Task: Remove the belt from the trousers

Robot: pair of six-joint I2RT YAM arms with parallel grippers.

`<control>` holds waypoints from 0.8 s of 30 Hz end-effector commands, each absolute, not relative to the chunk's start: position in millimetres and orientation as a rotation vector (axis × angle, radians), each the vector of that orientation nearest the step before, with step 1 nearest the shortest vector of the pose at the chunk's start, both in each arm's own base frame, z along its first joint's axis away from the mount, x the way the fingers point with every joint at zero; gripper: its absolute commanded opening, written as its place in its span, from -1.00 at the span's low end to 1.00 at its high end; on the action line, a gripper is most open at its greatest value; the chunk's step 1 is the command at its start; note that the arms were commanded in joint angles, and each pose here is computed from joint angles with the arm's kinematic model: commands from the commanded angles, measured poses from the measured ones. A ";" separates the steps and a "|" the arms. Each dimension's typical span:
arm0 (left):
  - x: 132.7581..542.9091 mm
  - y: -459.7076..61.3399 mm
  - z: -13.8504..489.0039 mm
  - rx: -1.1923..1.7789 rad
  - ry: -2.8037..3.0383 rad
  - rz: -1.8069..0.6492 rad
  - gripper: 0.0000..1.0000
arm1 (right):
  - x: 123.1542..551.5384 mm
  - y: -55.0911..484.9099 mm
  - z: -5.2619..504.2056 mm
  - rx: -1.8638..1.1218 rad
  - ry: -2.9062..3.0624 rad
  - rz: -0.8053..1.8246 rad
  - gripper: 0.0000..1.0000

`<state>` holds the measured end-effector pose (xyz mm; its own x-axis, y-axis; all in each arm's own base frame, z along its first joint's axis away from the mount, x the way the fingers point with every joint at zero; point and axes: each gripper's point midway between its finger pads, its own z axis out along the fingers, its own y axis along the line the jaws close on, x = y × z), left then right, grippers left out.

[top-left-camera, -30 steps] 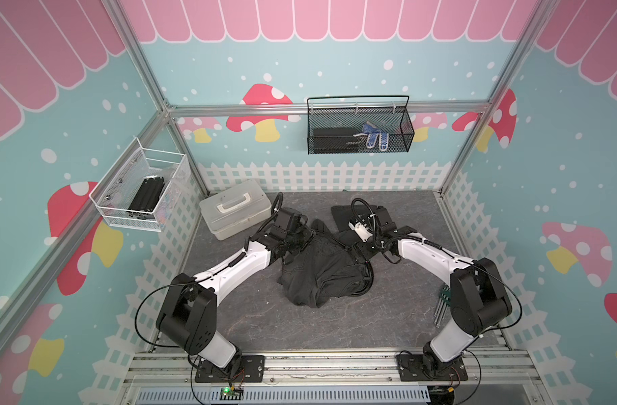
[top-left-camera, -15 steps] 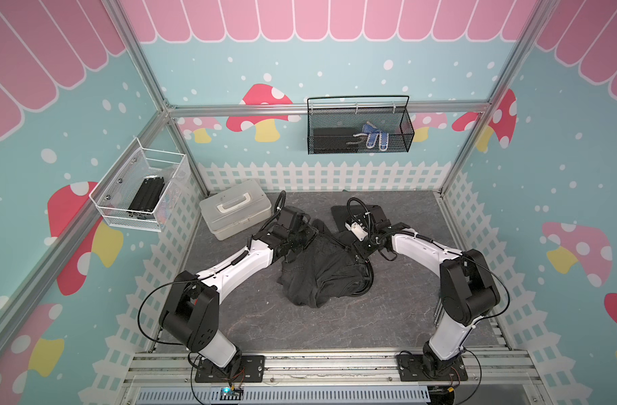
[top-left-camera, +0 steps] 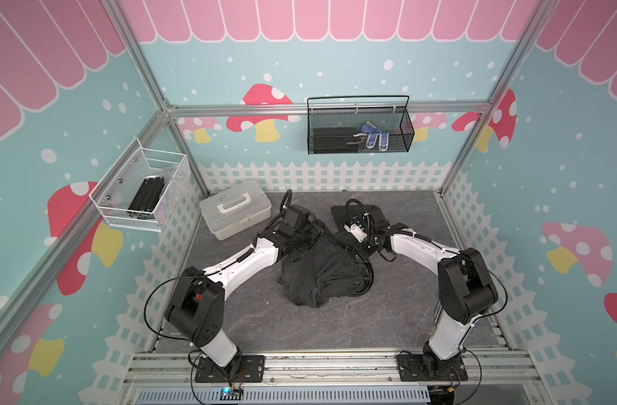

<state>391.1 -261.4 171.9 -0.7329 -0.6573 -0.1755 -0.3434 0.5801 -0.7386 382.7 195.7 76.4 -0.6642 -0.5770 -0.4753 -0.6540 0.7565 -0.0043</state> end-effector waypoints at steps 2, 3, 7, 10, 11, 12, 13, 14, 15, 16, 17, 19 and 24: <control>398.0 -267.5 181.9 -0.802 2.352 -0.995 -0.15 | 380.8 201.0 71.5 -0.974 2.506 0.263 -0.51; 398.4 -267.9 181.7 -0.800 2.352 -0.994 -0.14 | 380.6 201.4 71.0 -0.974 2.507 0.267 -0.57; 398.1 -270.7 179.1 -0.794 2.364 -0.997 -0.15 | 380.2 204.6 70.3 -0.970 2.508 0.292 -0.69; 398.8 -271.3 180.5 -0.789 2.362 -0.999 -0.15 | 381.5 207.2 72.1 -0.964 2.502 0.311 -0.70; 399.0 -271.4 178.9 -0.788 2.366 -0.996 -0.15 | 381.9 207.9 73.0 -0.961 2.501 0.315 -0.71; 399.3 -271.7 177.9 -0.787 2.369 -0.995 -0.15 | 382.1 208.1 73.0 -0.961 2.501 0.316 -0.72; 399.6 -272.2 178.9 -0.785 2.368 -1.000 -0.16 | 382.4 208.7 74.0 -0.960 2.498 0.317 -0.73; 399.9 -273.4 178.5 -0.782 2.370 -1.001 -0.16 | 382.9 208.9 75.1 -0.957 2.496 0.320 -0.72; 400.3 -273.6 178.2 -0.779 2.372 -1.002 -0.16 | 382.6 209.4 75.3 -0.959 2.495 0.324 -0.68; 400.1 -274.8 178.5 -0.774 2.373 -1.004 -0.16 | 383.0 209.6 76.7 -0.957 2.493 0.325 -0.65; 400.0 -274.9 177.5 -0.774 2.377 -1.003 -0.16 | 383.1 209.8 77.8 -0.957 2.492 0.326 -0.63; 400.2 -275.4 177.6 -0.771 2.377 -1.003 -0.16 | 383.3 209.5 78.7 -0.958 2.490 0.323 -0.63; 400.8 -276.7 174.9 -0.767 2.385 -1.003 -0.17 | 385.4 210.7 83.5 -0.964 2.484 0.322 -0.50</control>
